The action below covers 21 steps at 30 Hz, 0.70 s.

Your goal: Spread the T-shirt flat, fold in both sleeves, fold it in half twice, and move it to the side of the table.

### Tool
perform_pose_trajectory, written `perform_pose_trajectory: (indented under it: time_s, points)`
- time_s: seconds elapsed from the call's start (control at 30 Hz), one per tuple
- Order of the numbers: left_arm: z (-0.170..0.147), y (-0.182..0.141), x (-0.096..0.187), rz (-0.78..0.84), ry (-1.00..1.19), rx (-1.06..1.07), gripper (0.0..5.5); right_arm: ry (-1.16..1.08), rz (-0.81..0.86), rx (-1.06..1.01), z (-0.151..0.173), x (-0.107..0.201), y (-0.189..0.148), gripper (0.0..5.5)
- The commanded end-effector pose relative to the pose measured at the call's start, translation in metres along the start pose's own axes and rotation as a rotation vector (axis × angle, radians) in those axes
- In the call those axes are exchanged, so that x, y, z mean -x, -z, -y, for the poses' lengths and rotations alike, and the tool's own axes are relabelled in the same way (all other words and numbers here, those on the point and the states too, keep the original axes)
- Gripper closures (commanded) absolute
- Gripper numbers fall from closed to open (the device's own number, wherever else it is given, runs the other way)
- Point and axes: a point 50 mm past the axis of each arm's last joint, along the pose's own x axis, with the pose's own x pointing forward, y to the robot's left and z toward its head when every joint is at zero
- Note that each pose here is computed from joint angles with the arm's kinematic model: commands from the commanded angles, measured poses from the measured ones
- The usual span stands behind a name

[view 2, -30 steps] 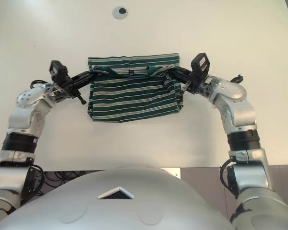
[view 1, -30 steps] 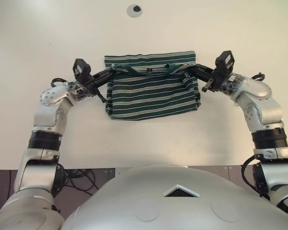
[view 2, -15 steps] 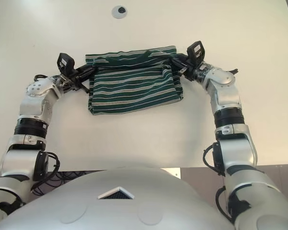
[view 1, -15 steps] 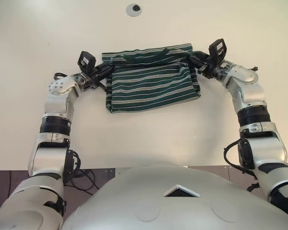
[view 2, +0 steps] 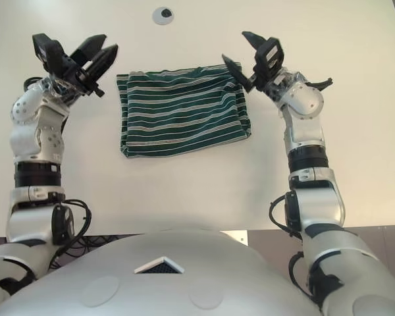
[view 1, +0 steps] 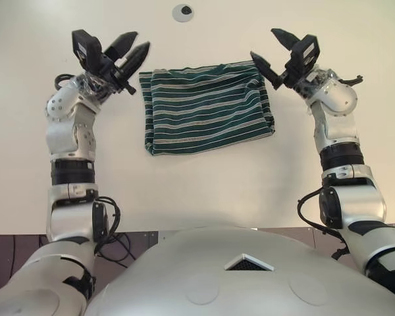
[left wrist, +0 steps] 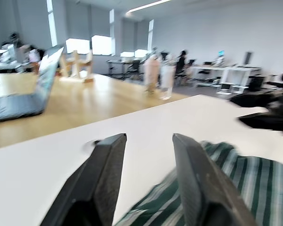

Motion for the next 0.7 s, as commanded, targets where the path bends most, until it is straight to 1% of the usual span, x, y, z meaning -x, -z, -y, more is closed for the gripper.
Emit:
perform_pose_trajectory:
  time_s: [0.03, 0.1, 0.17, 0.23, 0.3, 0.37, 0.47, 0.53, 0.6, 0.67, 0.7]
  points:
    - [0.061, 0.018, 0.011, -0.105, 0.36, -0.039, 3.75, -0.13, -0.133, 0.247, -0.01, 0.012, 0.011, 2.31]
    - [0.076, 0.032, 0.018, -0.215, 0.461, -0.106, 3.75, -0.164, -0.21, 0.329, -0.012, 0.017, 0.02, 2.31]
    - [0.083, 0.048, 0.025, -0.347, 0.515, -0.262, 3.75, -0.193, -0.282, 0.409, -0.013, 0.022, 0.027, 2.31]
    - [0.082, 0.059, 0.028, -0.44, 0.557, -0.458, 3.75, -0.269, -0.326, 0.454, -0.019, 0.031, 0.029, 2.31]
    - [0.076, 0.068, 0.034, -0.538, 0.598, -0.663, 3.75, -0.381, -0.356, 0.46, -0.03, 0.042, 0.024, 2.31]
    - [0.059, 0.075, 0.043, -0.655, 0.633, -0.891, 3.75, -0.466, -0.366, 0.438, -0.041, 0.051, 0.014, 2.31]
    - [0.033, 0.074, 0.051, -0.764, 0.701, -1.153, 3.75, -0.611, -0.402, 0.441, -0.056, 0.068, 0.001, 2.31]
    - [0.02, 0.071, 0.053, -0.789, 0.752, -1.303, 3.75, -0.708, -0.395, 0.408, -0.07, 0.079, -0.011, 2.31]
    - [0.011, 0.067, 0.049, -0.774, 0.781, -1.429, 3.75, -0.775, -0.349, 0.35, -0.086, 0.085, -0.023, 2.31]
    - [0.002, 0.058, 0.035, -0.687, 0.777, -1.588, 3.75, -0.83, -0.153, 0.097, -0.12, 0.081, -0.047, 2.31]
    - [0.0, 0.055, 0.031, -0.652, 0.776, -1.633, 3.75, -0.844, -0.095, 0.0, -0.129, 0.08, -0.055, 2.31]
